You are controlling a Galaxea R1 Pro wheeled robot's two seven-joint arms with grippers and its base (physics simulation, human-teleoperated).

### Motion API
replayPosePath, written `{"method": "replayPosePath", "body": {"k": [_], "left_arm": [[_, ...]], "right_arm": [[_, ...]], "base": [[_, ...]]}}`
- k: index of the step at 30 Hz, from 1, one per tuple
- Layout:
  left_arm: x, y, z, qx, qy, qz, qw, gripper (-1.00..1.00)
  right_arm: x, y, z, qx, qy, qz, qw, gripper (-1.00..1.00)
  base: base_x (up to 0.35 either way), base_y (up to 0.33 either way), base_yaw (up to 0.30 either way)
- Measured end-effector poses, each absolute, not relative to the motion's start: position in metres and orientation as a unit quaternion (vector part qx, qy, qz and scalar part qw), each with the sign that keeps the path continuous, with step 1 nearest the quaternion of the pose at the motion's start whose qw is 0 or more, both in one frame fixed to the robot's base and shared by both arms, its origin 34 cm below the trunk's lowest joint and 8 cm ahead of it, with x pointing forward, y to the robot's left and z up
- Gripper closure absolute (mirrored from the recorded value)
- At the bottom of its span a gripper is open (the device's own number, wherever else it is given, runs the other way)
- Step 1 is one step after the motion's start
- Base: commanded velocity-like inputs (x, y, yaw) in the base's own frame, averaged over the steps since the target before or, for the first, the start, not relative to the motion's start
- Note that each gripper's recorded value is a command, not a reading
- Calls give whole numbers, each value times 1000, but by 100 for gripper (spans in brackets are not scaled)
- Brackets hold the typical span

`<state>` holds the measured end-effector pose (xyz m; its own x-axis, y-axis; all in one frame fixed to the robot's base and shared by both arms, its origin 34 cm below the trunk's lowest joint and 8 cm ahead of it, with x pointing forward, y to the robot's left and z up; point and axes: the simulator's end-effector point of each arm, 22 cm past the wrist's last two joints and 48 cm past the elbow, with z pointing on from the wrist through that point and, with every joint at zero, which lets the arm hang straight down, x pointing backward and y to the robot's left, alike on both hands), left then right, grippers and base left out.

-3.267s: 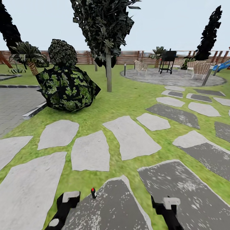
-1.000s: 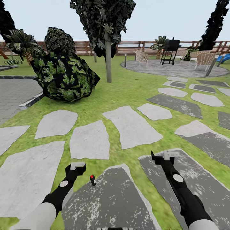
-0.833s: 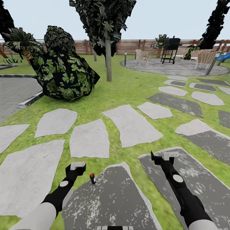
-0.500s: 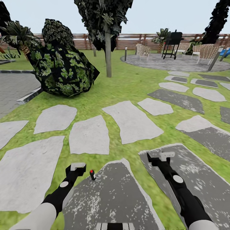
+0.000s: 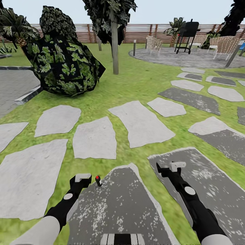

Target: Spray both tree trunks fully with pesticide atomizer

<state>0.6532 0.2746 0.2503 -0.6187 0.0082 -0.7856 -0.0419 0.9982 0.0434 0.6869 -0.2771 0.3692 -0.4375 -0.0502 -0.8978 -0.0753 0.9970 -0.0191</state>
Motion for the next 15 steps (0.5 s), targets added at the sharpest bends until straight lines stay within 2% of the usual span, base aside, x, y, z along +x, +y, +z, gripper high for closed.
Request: {"method": "replayPosePath", "body": {"k": [3,11,15], "left_arm": [[650,275,243,-9,902,29,431,-100],[642,274,226,-9,908,28,418,-100],[644,273,228,-9,905,28,425,-100]], "right_arm": [[685,-277,361,-37,851,12,523,-100],[681,-278,343,-36,859,12,511,-100],[681,-277,343,-37,858,12,511,-100]], "base": [[0,0,-98],[0,0,-266],[54,-39,-17]]}}
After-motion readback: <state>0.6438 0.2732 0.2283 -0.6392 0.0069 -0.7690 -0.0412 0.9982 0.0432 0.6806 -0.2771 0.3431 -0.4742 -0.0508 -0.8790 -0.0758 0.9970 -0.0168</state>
